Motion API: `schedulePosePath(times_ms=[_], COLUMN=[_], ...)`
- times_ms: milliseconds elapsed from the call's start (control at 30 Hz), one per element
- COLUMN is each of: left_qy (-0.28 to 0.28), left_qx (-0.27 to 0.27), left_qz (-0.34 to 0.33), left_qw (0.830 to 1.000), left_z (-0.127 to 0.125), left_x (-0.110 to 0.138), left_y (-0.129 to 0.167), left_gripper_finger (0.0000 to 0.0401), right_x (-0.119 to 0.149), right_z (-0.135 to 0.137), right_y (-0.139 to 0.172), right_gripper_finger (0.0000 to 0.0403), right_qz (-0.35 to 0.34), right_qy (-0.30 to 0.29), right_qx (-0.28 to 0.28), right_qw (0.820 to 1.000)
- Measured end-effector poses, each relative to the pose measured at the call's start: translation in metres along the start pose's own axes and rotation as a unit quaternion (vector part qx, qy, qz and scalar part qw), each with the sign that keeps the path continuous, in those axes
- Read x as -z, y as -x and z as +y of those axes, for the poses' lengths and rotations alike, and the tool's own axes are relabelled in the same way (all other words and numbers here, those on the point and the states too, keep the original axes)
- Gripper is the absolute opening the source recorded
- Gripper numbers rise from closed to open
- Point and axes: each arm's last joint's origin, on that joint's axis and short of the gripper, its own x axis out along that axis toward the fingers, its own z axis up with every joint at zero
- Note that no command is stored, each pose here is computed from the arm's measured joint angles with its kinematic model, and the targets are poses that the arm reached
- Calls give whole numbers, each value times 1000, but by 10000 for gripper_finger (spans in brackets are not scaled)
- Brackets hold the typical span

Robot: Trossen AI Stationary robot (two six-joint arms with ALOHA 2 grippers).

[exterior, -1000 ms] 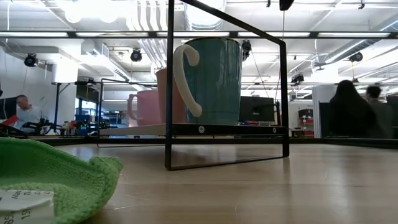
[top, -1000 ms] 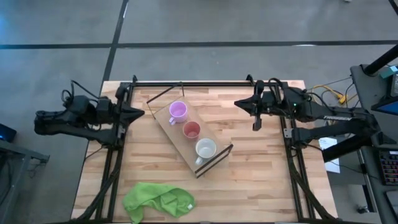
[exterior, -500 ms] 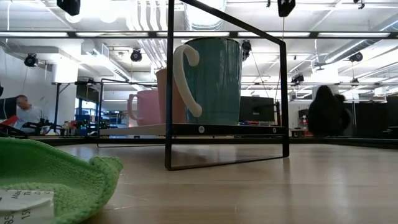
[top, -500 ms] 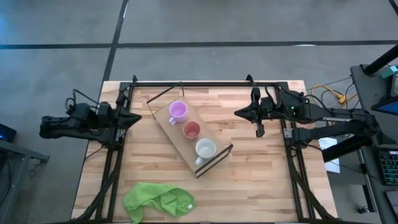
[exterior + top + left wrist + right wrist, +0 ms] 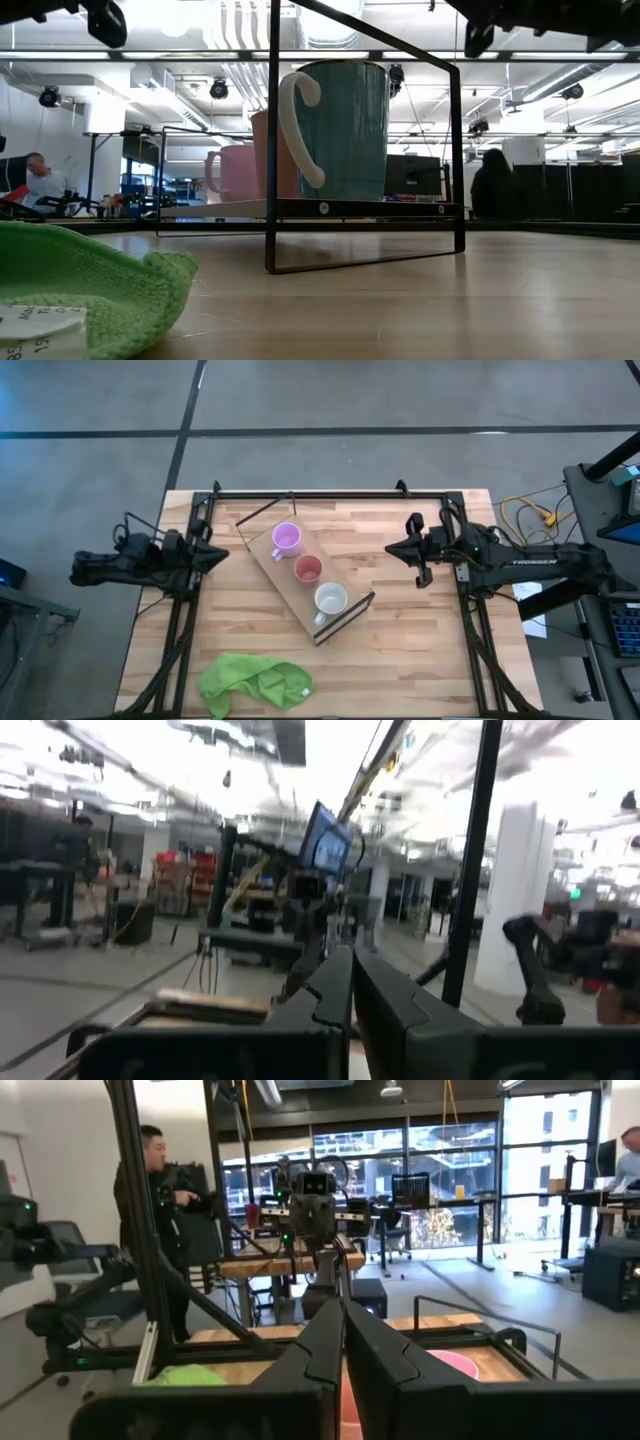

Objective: Stack small to large cups/mugs on shelf
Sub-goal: Return to Home Position

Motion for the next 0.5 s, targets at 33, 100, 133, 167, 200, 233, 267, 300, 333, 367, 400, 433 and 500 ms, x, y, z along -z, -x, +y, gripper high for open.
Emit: schedulePosePath(times_ms=[33,100,133,167,200,233,267,300,333,367,400,433,500], left_qy=[1,2,2,3,3,4,6,6,7,6,6,6,4], left_qx=[1,3,3,3,3,3,3,3,3,3,4,3,2], left_qz=[-10,-24,-24,-24,-24,-24,-25,-26,-28,-29,-31,-27,-15], left_qw=[1000,1000,1000,1000,1000,1000,1000,1000,1000,1000,999,1000,1000], left_z=[0,1,2,2,3,3,4,4,5,5,6,6,6], left_x=[2,8,11,15,19,22,26,29,32,34,36,39,44], left_y=[1,4,5,7,8,10,12,13,14,16,17,16,16], left_gripper_finger=[0,0,0,0,0,0,0,0,0,0,0,0,0], right_x=[2,5,7,9,11,12,14,17,19,22,26,30,39], right_z=[0,1,1,1,1,2,2,2,2,2,2,2,2], right_y=[3,7,9,12,14,17,19,22,24,26,28,30,34], right_gripper_finger=[8,8,8,8,8,8,8,8,8,8,8,8,8], right_qz=[0,-2,-3,-3,-4,-8,-13,-16,-18,-19,-17,-13,-4], right_qy=[0,-4,-5,-5,-3,-2,1,1,2,2,2,2,0], right_qx=[0,0,0,0,0,-1,-1,-1,-1,-2,-1,-1,0], right_qw=[1000,1000,1000,1000,1000,1000,1000,1000,1000,1000,1000,1000,1000])
